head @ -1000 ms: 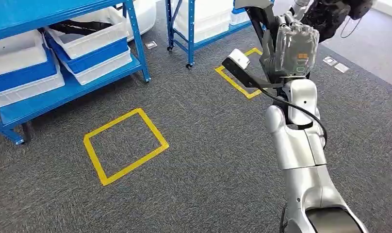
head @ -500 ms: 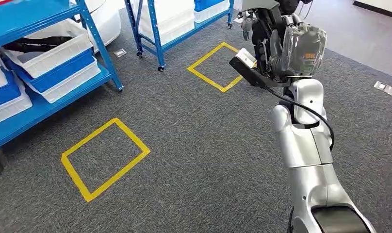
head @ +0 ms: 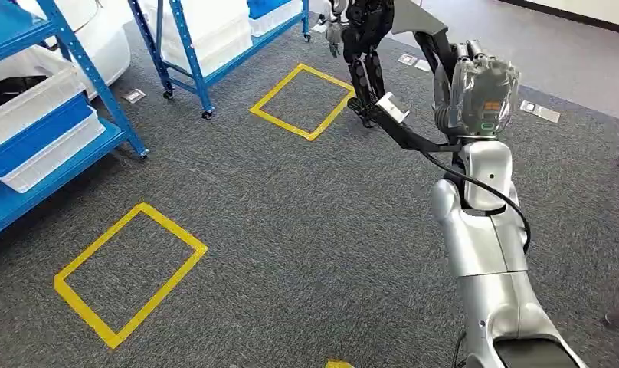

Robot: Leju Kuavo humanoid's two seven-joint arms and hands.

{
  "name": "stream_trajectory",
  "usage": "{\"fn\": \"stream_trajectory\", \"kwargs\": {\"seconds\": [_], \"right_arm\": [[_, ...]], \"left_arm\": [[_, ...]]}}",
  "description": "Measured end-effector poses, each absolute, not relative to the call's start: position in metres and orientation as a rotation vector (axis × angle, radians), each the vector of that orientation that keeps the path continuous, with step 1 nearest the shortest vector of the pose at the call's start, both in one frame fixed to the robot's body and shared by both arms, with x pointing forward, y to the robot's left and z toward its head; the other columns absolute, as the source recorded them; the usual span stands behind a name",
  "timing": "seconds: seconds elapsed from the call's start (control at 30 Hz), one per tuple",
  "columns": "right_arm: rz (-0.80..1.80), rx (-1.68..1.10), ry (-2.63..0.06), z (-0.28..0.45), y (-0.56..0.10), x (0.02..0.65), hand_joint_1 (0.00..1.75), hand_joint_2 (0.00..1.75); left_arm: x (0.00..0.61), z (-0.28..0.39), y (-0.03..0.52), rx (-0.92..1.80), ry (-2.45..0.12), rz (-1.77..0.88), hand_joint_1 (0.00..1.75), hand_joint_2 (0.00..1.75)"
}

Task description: Take the parts from the cabinet and place them on the table.

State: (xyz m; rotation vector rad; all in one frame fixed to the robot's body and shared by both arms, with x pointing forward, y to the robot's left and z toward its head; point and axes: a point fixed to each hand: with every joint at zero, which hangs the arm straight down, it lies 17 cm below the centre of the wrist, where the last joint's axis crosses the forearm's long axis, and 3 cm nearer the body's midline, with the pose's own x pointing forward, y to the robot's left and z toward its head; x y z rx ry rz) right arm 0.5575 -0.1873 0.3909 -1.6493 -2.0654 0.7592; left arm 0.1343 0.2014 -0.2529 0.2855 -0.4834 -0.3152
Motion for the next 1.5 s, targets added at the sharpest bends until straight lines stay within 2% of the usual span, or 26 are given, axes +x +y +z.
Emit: {"fn": "stream_trajectory", "kwargs": {"seconds": [0.57,0.83,0.9,1.1,1.5], "right_arm": [[0.750,-1.652,-2.041,0.379,-0.196,0.554,1.75,1.75],[0.717,-1.673,-2.057,0.396,-0.195,0.555,1.75,1.75],[0.717,-1.669,-2.051,0.393,-0.196,0.556,1.75,1.75],[0.707,-1.694,-2.008,0.388,-0.217,0.558,1.75,1.75],[0.727,-1.704,-1.979,0.375,-0.226,0.556,1.75,1.75]], "left_arm": [[0.142,-0.252,0.202,0.294,-0.500,-0.449,0.00,1.75],[0.153,-0.253,0.204,0.344,-0.433,-0.705,0.00,1.75],[0.146,-0.256,0.204,0.316,-0.405,-0.640,0.00,1.75],[0.114,-0.265,0.196,0.146,-0.328,-0.173,0.00,1.75],[0.104,-0.267,0.195,0.100,-0.321,-0.026,0.00,1.75]]}}
